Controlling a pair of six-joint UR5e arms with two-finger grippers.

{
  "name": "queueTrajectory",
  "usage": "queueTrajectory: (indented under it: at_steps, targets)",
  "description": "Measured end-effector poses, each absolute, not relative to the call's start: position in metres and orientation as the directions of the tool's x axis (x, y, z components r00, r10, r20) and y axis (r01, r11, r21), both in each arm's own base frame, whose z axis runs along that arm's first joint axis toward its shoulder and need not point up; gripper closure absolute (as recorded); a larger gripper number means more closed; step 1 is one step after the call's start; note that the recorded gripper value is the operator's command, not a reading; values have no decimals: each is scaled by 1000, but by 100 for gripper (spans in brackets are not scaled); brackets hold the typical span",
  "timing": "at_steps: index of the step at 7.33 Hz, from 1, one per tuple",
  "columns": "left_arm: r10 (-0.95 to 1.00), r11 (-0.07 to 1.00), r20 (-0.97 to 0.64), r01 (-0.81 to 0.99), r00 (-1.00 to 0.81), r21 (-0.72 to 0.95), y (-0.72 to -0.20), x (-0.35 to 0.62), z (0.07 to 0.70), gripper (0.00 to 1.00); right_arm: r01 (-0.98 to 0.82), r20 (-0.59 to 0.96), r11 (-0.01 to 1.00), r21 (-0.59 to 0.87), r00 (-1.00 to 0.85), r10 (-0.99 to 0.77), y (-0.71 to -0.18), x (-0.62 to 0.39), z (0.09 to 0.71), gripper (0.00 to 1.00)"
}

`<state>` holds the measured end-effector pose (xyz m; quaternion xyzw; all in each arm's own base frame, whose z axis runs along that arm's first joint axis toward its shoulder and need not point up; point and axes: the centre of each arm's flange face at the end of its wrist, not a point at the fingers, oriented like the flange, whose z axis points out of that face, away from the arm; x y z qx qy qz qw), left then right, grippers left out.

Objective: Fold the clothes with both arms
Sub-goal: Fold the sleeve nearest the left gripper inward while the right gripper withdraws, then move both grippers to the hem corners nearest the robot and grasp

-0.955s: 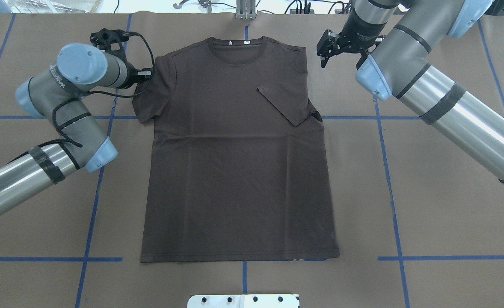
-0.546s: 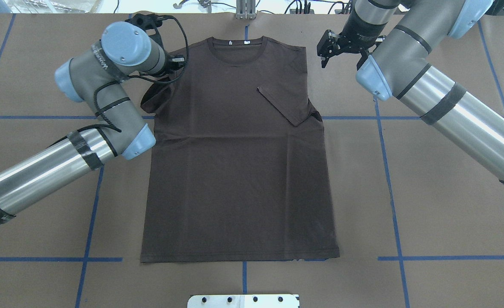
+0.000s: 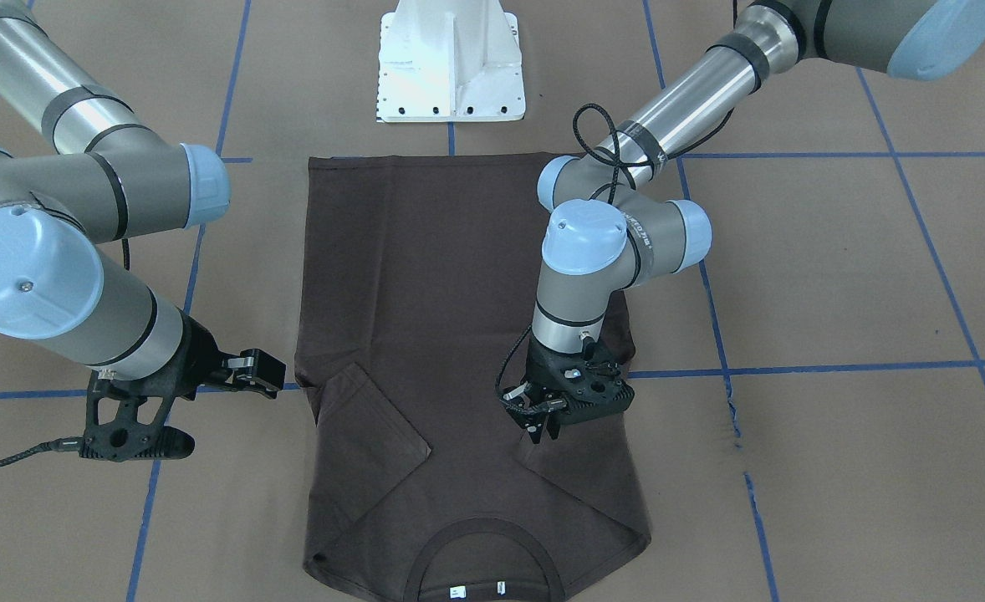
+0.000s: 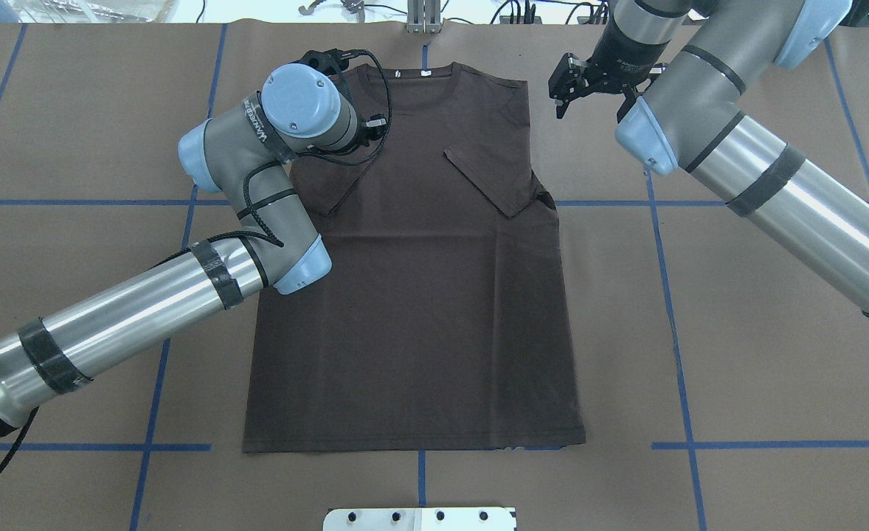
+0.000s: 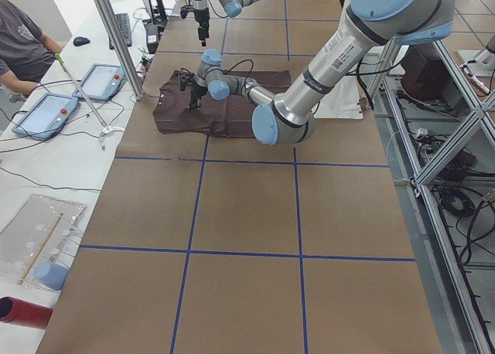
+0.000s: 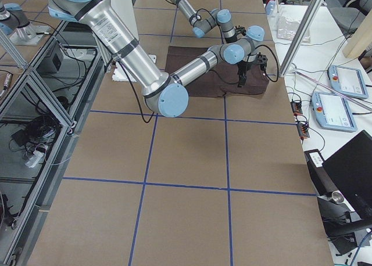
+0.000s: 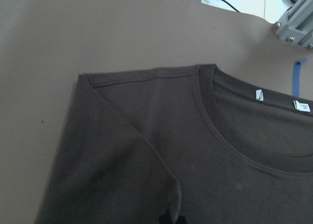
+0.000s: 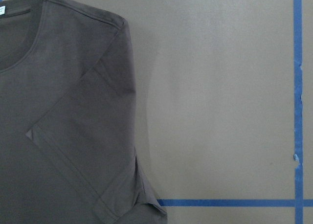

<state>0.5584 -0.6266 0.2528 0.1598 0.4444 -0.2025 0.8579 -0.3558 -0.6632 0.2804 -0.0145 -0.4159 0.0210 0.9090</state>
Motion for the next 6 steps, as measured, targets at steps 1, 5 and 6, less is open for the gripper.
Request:
queueTrajectory:
  at_steps: [1, 5, 6]
  targets:
    - [-184, 868, -844, 486, 504, 101, -623, 559, 250, 0, -24, 757, 999, -41, 652, 47, -661, -356, 283, 0]
    - [-35, 933, -851, 323, 525, 161, -568, 509, 247, 0, -124, 825, 991, -50, 555, 111, -543, -360, 356, 0]
    - [22, 939, -836, 275, 549, 205, -543, 479, 250, 0, -151, 827, 987, -57, 546, 132, -492, -377, 366, 0]
